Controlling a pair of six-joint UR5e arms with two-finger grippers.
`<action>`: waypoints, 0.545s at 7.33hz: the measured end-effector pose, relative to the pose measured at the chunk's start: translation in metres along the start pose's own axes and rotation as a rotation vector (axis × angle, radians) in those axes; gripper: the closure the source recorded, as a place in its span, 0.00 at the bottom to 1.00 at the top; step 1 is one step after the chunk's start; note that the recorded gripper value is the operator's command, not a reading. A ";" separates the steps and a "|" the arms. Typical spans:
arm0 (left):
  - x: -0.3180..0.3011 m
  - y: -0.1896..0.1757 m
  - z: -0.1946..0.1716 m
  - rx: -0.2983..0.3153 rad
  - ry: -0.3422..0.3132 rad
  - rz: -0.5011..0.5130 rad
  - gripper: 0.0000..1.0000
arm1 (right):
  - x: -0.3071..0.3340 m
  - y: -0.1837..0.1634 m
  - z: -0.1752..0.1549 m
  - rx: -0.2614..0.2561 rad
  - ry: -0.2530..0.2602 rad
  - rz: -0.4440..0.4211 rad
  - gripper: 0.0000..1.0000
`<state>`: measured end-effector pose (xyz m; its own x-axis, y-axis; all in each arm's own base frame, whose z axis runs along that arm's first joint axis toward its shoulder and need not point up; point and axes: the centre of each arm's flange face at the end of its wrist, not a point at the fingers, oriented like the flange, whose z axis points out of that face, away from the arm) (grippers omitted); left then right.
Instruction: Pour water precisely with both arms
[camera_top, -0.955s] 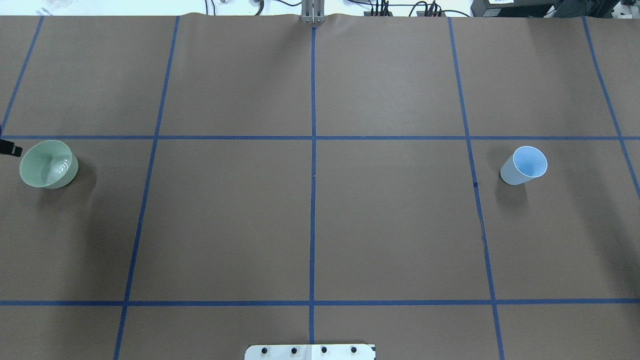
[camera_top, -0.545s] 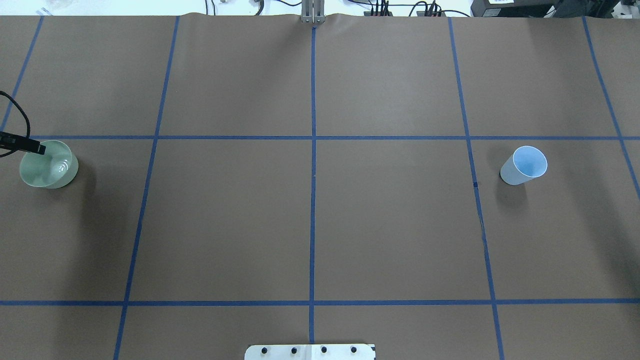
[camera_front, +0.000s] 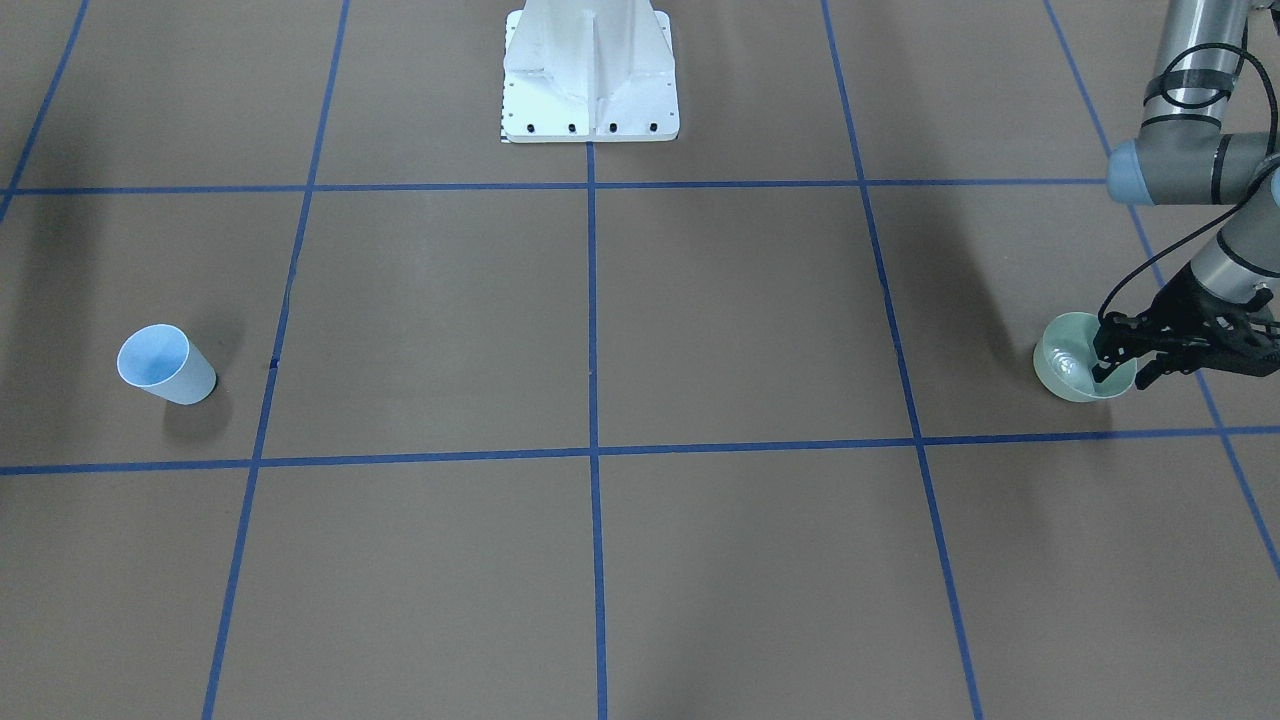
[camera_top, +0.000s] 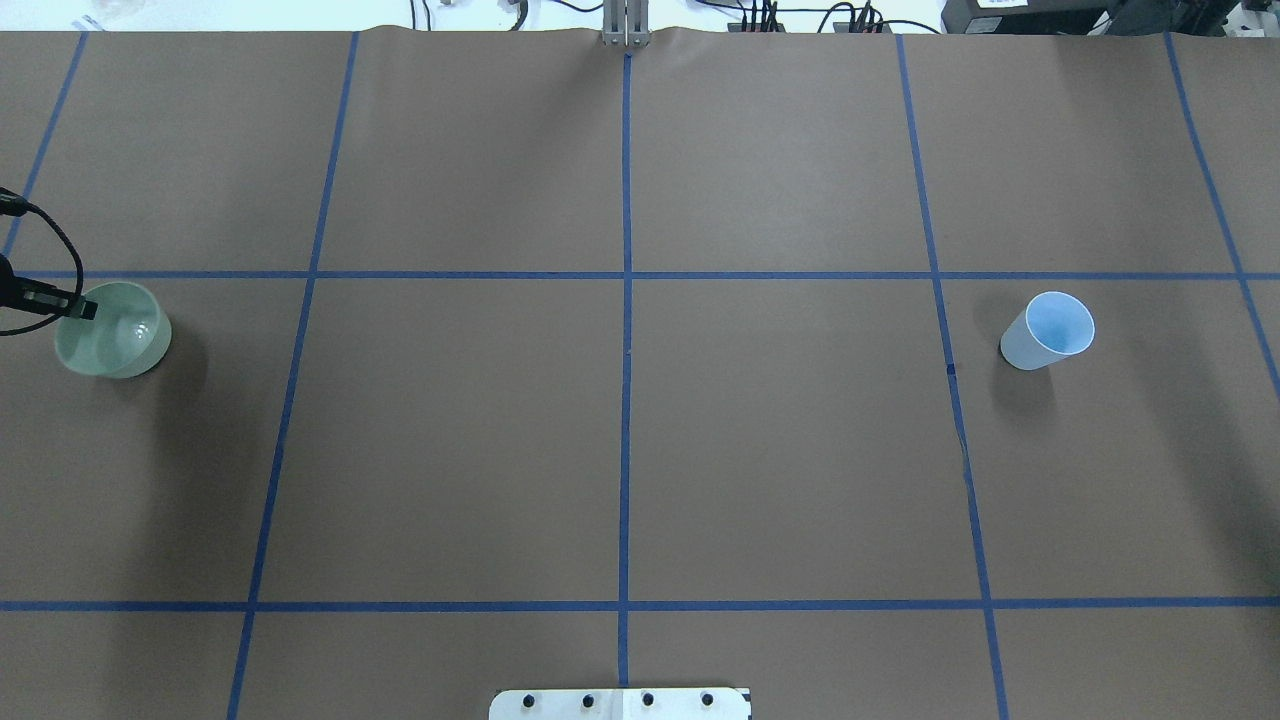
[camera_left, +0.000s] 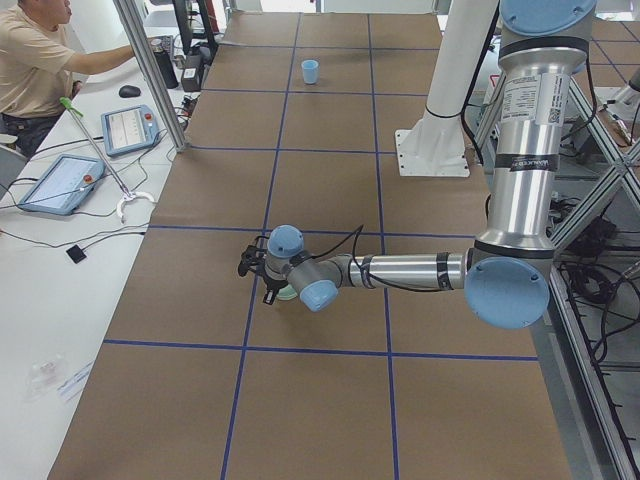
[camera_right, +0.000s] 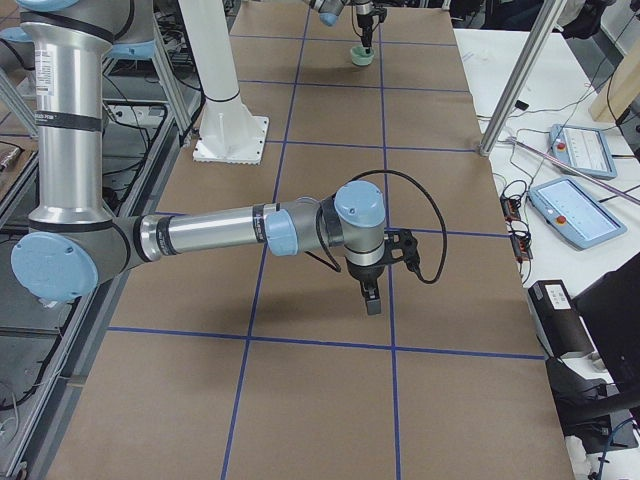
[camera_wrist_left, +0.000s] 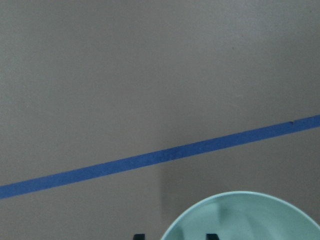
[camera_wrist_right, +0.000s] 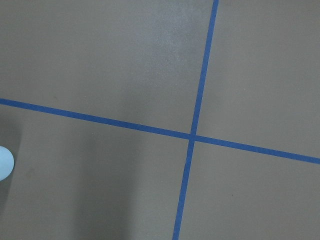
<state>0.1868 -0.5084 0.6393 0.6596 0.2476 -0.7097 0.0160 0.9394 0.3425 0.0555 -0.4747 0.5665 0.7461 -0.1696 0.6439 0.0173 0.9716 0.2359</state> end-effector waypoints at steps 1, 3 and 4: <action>0.009 -0.004 -0.006 0.002 0.024 0.008 1.00 | 0.000 0.000 0.000 0.000 0.000 0.000 0.00; 0.053 -0.028 -0.032 -0.017 0.083 0.011 1.00 | 0.000 0.001 0.000 -0.001 0.000 0.001 0.00; 0.091 -0.054 -0.054 -0.028 0.092 -0.006 1.00 | 0.000 0.001 0.000 -0.001 0.000 0.001 0.00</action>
<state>0.2051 -0.5236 0.5228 0.5876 0.2619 -0.7656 -0.0024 0.9468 0.3219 0.0555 -0.4739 0.5674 0.7459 -0.1685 0.6444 0.0173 0.9721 0.2341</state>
